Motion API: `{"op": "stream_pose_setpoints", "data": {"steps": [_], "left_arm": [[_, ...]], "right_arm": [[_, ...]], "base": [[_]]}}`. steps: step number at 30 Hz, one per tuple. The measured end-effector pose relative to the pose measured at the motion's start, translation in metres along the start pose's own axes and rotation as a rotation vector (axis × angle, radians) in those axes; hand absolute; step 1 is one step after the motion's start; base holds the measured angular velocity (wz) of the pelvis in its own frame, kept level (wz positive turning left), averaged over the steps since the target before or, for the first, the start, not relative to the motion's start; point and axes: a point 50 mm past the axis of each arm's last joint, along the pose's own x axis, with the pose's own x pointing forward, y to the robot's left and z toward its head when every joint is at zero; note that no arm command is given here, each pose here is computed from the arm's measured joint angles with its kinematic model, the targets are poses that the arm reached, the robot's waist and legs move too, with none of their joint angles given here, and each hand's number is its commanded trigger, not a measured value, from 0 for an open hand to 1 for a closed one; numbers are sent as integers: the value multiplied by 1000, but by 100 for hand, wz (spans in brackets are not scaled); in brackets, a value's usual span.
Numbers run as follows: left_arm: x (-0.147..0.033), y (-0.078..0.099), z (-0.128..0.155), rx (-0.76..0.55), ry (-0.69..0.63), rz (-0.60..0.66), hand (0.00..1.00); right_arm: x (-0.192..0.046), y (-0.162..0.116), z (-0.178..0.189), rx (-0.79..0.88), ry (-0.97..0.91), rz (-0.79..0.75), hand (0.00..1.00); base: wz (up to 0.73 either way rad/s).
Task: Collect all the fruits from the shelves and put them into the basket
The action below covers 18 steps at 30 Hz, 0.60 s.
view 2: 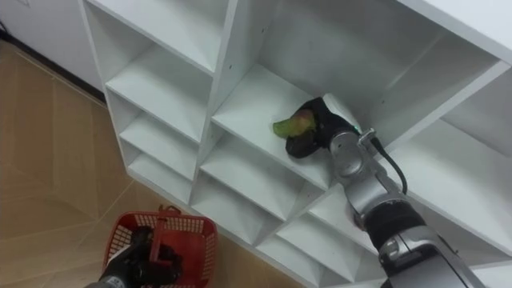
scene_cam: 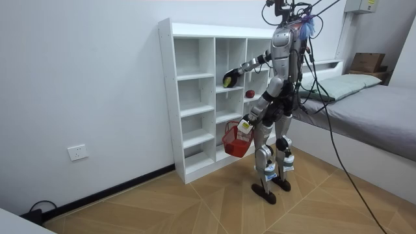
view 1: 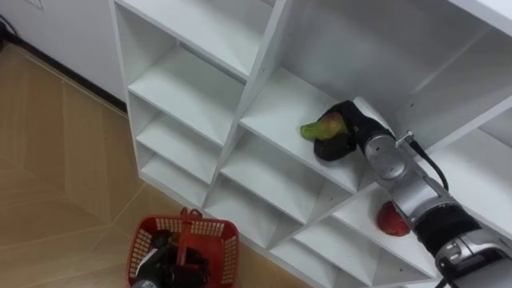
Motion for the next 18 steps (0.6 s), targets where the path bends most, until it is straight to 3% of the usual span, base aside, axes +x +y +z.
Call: {"op": "stream_pose_setpoints", "data": {"steps": [8, 18], "left_arm": [[-1, -1, -2, 1, 6, -3, 100], [-2, -12, -1, -38, -19, -32, 100]], "right_arm": [[-10, 10, 12, 10, -91, 7, 100], [-48, 42, 21, 101, -227, 69, 100]], "base": [[-2], [-15]]}}
